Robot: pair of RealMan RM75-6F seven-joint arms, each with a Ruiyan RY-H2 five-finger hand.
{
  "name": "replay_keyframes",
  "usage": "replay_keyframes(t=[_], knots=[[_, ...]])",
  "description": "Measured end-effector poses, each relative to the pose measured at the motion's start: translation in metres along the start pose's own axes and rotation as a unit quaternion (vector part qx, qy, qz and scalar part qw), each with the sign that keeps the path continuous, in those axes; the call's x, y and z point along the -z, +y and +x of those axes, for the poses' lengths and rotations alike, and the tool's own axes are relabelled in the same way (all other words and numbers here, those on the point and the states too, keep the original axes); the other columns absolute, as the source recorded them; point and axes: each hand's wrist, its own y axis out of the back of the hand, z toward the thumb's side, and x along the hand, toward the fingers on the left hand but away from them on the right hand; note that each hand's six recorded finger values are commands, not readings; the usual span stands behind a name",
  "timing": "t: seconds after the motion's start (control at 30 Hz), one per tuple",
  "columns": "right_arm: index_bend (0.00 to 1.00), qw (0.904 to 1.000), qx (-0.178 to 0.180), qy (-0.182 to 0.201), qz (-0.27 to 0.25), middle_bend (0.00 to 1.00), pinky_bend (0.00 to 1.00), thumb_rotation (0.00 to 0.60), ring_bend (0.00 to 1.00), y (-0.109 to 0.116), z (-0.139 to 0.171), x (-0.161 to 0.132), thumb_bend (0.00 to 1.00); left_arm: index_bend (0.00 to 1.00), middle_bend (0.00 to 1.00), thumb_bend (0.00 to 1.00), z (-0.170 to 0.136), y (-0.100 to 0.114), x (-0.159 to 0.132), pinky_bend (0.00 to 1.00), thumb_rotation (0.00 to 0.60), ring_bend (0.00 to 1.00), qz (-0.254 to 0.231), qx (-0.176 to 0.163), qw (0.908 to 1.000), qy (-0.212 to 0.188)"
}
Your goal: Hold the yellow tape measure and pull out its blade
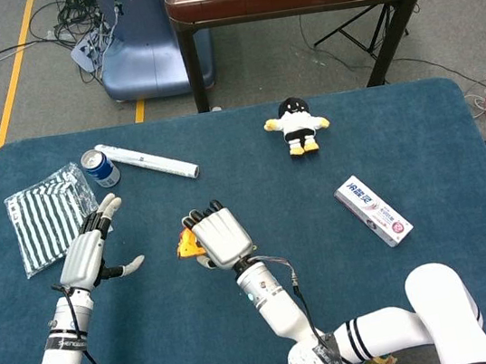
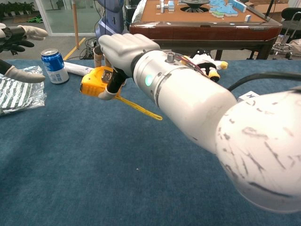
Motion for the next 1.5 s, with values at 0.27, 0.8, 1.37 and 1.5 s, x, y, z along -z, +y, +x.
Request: replay_keyframes(t=[0.27,0.8,1.37,1.5], knots=[[0.57,0.9998,0.018,0.001,-0.011,0.54,0.24,0.600,0.42,0.005,0.001,-0.003,0.51,0.00,0.00,0.16,0.003,-0.004,-0.001,0.00,0.600,0.00,-0.007,0.004,1.0000,-0.001],[0.57,0.9993,0.030,-0.010,-0.017,0.54,0.24,0.600,0.42,0.005,-0.005,-0.006,0.51,0.00,0.00,0.16,0.004,-0.011,-0.012,0.00,0.600,0.00,-0.015,0.013,0.9997,-0.015],[0.57,0.9989,0.030,-0.018,-0.032,0.54,0.24,0.600,0.42,0.001,-0.014,-0.014,0.51,0.00,0.00,0.14,0.003,-0.014,-0.016,0.00,0.600,0.00,-0.022,0.013,0.9995,-0.017],[0.57,0.9986,0.032,-0.019,-0.036,0.54,0.24,0.600,0.42,0.000,-0.015,-0.017,0.51,0.00,0.00,0.14,0.003,-0.015,-0.016,0.00,0.600,0.00,-0.021,0.013,0.9996,-0.016]])
